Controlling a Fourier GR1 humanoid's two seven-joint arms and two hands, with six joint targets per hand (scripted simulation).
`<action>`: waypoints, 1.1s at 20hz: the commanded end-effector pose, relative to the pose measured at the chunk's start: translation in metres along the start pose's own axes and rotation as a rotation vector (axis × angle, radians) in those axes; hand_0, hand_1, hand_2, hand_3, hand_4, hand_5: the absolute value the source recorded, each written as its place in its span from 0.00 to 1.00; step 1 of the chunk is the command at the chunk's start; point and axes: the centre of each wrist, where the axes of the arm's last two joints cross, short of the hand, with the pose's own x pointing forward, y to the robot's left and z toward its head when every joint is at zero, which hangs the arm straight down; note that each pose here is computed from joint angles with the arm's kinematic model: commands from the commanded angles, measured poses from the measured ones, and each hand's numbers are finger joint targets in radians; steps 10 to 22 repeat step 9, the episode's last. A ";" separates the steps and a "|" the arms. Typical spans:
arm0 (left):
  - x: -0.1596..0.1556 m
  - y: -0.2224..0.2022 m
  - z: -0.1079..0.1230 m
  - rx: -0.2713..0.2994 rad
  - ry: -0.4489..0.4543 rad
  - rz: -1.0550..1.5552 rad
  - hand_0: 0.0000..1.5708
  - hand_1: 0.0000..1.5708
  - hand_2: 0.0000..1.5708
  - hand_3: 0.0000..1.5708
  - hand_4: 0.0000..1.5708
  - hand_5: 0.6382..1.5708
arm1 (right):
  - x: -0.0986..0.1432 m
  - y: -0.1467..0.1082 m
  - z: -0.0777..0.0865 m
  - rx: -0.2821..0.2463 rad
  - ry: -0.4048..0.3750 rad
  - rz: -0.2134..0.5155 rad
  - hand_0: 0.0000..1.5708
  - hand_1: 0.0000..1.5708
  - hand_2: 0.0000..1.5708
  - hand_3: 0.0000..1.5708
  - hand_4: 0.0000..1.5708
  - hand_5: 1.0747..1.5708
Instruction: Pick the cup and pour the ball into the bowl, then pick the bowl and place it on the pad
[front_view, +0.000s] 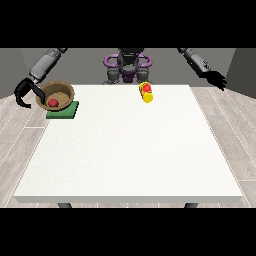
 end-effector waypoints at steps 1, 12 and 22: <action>0.020 0.027 -0.005 -0.010 0.011 0.000 0.00 0.00 0.00 0.00 0.55 0.57 | -0.001 -0.015 -0.001 -0.025 0.029 -0.056 0.00 0.00 0.34 0.00 0.00 0.36; -0.004 0.009 0.020 -0.023 0.156 0.012 0.00 0.00 0.00 0.00 0.56 0.62 | 0.028 0.031 -0.007 0.183 -0.072 -0.201 0.00 0.00 0.07 0.24 0.32 0.60; -0.004 0.009 0.020 -0.023 0.156 0.012 0.00 0.00 0.00 0.00 0.56 0.62 | 0.028 0.031 -0.007 0.183 -0.072 -0.201 0.00 0.00 0.07 0.24 0.32 0.60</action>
